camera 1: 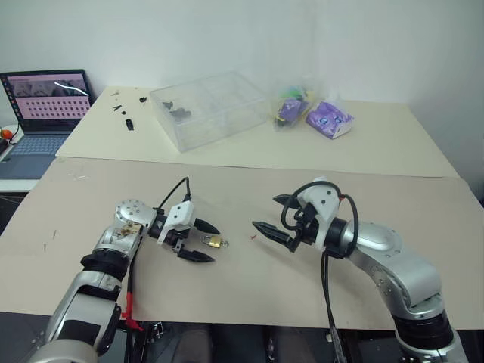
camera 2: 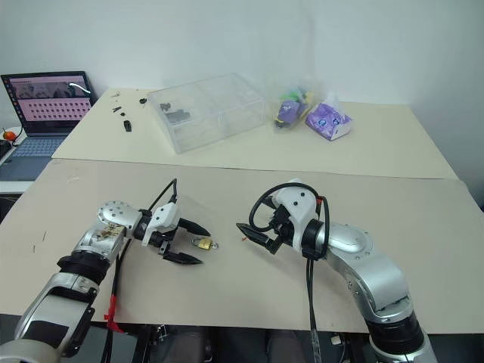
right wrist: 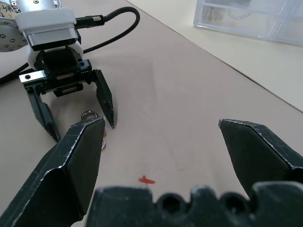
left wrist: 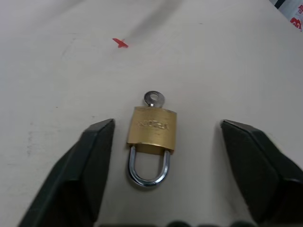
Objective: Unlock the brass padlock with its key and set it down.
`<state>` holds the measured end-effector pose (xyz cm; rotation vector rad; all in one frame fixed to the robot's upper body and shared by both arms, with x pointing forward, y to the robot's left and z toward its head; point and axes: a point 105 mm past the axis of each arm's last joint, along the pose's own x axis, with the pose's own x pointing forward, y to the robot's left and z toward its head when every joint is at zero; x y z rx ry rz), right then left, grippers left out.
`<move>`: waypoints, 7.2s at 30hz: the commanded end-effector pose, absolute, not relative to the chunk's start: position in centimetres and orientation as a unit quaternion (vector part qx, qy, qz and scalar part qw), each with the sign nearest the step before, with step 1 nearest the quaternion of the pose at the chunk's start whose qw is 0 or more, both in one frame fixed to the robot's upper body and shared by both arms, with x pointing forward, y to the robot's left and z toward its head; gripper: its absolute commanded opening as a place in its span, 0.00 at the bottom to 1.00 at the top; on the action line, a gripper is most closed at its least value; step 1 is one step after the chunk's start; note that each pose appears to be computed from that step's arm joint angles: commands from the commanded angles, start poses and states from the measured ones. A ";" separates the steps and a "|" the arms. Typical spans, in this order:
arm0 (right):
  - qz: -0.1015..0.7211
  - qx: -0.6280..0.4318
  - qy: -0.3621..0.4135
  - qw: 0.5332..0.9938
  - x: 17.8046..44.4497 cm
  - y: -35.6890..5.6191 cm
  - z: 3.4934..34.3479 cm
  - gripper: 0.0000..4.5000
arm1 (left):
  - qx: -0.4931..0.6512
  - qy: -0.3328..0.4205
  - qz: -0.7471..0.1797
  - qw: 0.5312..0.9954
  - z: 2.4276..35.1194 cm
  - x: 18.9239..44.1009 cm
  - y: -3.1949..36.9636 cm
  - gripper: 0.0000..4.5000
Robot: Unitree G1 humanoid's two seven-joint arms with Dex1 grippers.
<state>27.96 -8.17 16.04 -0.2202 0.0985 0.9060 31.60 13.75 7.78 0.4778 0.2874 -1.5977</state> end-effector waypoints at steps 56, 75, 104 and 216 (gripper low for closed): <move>0.305 -0.637 -0.497 0.504 25.3 -3.0 18.2 1.00 | 0.230 0.067 -0.708 0.664 20.3 28.1 11.7 0.19; 0.309 -0.640 -0.497 0.498 25.1 -2.5 18.0 0.02 | 0.235 0.068 -0.697 0.674 20.0 28.8 11.9 0.19; 0.508 -0.460 -0.304 0.662 25.5 -1.9 17.8 0.00 | 0.238 0.059 -0.683 0.688 20.1 29.5 11.9 0.19; 0.372 -0.623 -0.458 0.513 27.2 -0.3 18.3 0.58 | 0.234 0.048 -0.670 0.703 20.8 29.6 11.6 0.19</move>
